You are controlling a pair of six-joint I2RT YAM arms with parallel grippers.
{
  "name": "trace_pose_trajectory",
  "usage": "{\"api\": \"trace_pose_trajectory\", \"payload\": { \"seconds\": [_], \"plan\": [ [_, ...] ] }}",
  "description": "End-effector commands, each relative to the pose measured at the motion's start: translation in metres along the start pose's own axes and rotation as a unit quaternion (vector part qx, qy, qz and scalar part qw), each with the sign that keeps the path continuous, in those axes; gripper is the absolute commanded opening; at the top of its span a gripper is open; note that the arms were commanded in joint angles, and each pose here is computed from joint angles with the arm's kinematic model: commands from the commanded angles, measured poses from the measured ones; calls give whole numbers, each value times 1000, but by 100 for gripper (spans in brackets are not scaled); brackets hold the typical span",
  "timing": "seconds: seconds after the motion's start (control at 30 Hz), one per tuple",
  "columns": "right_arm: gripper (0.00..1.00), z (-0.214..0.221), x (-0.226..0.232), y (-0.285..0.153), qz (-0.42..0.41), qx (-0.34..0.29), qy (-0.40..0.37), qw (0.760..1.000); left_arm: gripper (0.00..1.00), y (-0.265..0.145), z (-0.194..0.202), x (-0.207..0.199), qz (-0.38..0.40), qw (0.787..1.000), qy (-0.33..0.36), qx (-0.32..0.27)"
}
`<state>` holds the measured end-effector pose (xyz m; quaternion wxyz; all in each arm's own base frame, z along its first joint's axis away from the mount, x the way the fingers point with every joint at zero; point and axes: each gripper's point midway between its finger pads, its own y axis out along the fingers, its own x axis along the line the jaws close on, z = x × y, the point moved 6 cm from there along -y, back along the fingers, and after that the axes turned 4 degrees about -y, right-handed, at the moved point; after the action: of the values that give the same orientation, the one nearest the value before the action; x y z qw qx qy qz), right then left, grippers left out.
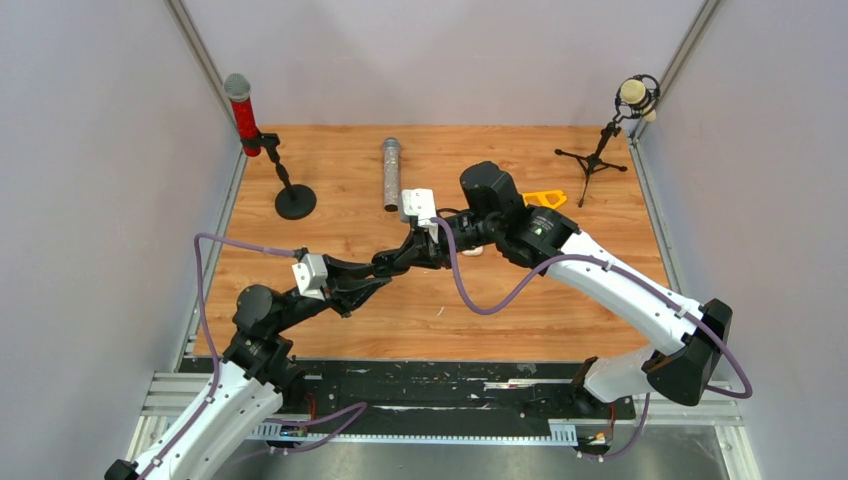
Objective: Insert the wireless bluetooth earbuds into the charging case
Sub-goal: Pick up the earbud from the charging case.
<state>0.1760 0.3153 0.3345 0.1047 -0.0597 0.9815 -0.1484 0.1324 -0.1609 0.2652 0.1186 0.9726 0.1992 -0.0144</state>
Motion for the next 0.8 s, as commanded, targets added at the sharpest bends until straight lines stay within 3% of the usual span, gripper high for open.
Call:
{"api": "trace_pose_trajectory", "payload": {
  "seconds": [0.0,0.23,0.33,0.5,0.63,0.77],
  "plan": [
    [12,-11,-3,-7,14,-6,-26,1000,0,1,-14,-4,14,999,25,-26],
    [18,-9,-1,-9,16,-3,-27,1000,0,1,-14,-4,13,999,24,-26],
    [14,-9,-1,-10,14,-2,-26,1000,0,1,-14,-4,14,999,23,-26],
    [0,-7,-1,-8,14,1,-24,1000,0,1,-14,-4,13,999,23,-26],
    [0,-10,-2,-12,23,-14,-19,999,0,1,-15,-4,12,999,23,-27],
    [0,-18,-2,-16,34,-70,-43,996,0,1,-18,-5,11,999,16,-37]
  ]
}}
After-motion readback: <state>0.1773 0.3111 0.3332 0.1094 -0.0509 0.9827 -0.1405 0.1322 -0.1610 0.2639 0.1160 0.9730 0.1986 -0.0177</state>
